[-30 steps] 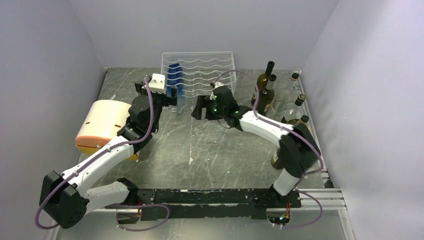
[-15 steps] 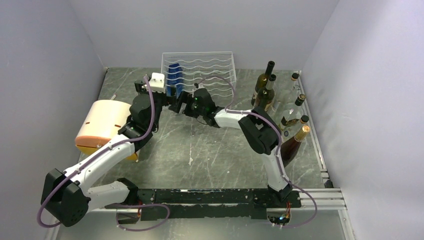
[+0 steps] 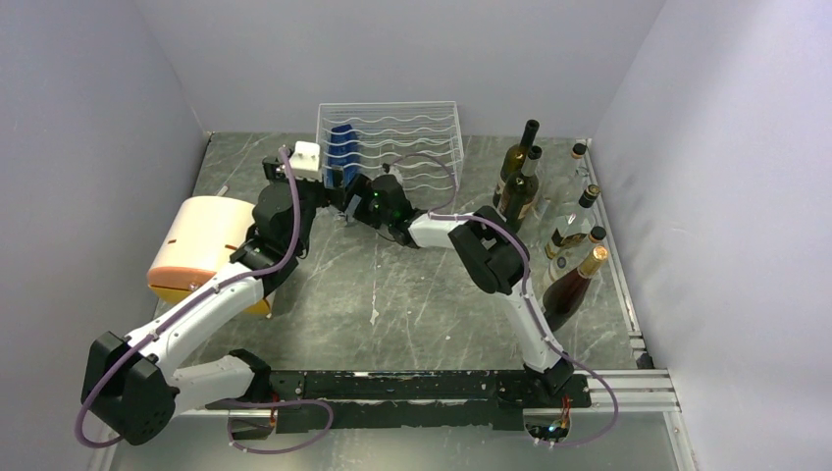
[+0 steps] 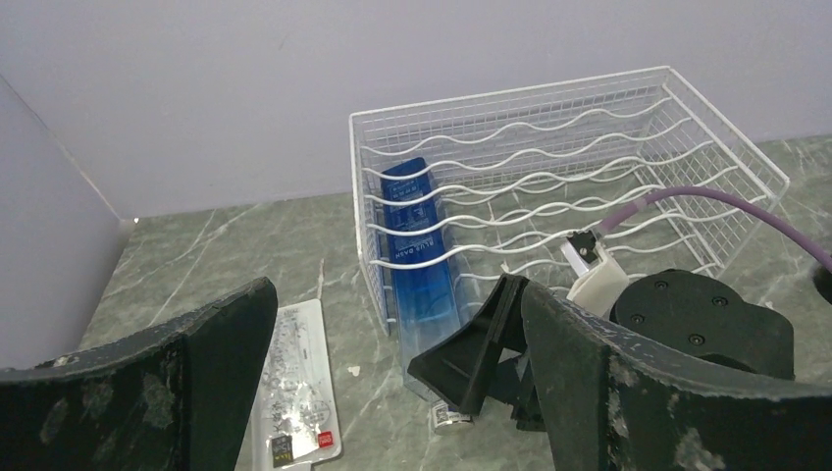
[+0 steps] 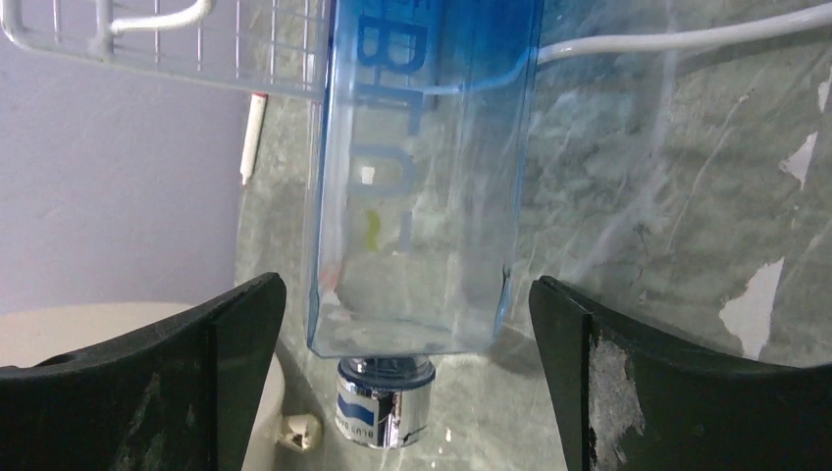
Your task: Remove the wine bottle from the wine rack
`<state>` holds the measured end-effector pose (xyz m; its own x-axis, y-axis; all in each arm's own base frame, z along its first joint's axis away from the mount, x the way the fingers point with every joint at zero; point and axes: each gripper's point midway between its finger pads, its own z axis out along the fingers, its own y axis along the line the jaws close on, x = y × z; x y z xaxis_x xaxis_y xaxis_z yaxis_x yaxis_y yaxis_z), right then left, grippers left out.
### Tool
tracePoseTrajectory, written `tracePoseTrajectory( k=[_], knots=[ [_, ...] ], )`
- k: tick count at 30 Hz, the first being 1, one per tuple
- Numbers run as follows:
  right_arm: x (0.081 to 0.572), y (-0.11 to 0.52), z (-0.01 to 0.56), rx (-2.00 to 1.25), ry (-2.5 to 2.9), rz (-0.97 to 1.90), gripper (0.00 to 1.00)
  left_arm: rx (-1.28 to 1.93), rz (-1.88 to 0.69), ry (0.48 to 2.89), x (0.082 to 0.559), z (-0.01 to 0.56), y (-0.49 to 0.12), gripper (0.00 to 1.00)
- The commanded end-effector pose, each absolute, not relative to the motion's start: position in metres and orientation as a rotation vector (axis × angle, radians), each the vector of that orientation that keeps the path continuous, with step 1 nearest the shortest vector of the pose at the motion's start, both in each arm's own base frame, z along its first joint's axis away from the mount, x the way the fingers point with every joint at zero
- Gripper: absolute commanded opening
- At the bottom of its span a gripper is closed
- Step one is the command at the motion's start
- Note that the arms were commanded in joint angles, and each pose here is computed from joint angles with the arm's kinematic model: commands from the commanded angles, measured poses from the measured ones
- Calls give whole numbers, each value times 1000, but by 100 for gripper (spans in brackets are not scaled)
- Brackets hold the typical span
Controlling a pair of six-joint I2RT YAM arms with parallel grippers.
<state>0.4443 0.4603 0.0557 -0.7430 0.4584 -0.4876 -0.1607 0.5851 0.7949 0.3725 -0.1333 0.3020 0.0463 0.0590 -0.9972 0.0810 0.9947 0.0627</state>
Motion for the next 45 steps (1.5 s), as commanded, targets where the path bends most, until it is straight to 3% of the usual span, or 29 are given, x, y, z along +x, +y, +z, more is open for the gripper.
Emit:
tracePoseTrajectory(
  k=[1, 11, 18, 27, 45],
  knots=[
    [468, 456, 45, 353, 2092, 1134, 100, 94, -56, 1501, 376, 317, -133, 97],
    [489, 462, 41, 419, 2033, 1169, 94, 97, -68, 1514, 379, 312, -134, 97],
    [483, 461, 55, 395, 1996, 1221, 75, 98, -77, 1521, 381, 311, -134, 96],
    [445, 442, 80, 353, 1965, 1305, 49, 104, -92, 1533, 382, 308, -137, 96],
    [321, 354, 108, 162, 2136, 1185, 16, 190, -181, 1545, 384, 303, -159, 95]
  ],
)
